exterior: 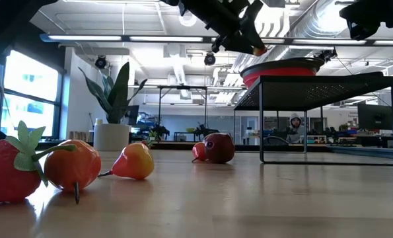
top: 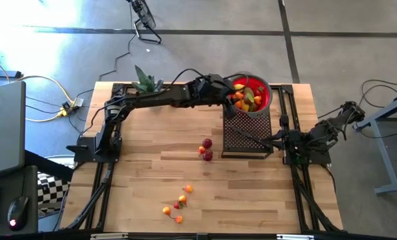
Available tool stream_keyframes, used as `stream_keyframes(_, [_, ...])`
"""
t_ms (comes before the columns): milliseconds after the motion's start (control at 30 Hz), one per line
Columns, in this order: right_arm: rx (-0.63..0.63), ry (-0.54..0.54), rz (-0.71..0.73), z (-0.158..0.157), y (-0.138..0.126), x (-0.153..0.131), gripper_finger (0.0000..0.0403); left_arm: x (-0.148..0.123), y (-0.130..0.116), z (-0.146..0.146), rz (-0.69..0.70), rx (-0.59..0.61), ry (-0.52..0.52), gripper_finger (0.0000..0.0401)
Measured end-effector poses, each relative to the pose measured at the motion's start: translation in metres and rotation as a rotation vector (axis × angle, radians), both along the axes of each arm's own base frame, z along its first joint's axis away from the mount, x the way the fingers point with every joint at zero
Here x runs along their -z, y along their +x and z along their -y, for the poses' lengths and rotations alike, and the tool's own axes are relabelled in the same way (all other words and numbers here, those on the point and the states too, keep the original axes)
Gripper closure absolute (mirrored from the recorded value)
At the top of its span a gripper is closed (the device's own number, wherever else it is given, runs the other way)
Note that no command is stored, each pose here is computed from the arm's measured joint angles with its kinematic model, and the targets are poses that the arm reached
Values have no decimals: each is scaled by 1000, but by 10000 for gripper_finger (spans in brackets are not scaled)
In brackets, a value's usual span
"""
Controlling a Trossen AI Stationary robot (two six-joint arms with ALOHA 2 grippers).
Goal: Pick & Place Fruit
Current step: Put the pear into the strainer bowl on the shelf
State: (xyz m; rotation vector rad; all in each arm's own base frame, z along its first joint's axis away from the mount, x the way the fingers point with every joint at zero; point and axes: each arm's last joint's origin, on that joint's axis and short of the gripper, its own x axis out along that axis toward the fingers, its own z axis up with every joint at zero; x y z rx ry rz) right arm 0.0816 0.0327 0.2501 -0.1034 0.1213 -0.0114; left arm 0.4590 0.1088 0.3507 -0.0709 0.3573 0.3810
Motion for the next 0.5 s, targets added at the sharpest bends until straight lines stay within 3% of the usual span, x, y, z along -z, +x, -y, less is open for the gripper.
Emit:
stream_keyframes(233, [0,2,0,0,0,0,400,0,0,0,3,-1,3,245])
stream_keyframes(333, [1,2,0,0,0,0,400,-1,-1,-4,1,-57,22,242])
stream_keyframes(500, [0,3,1,0,0,0,400,12,5,-14,-13,-105,31,213])
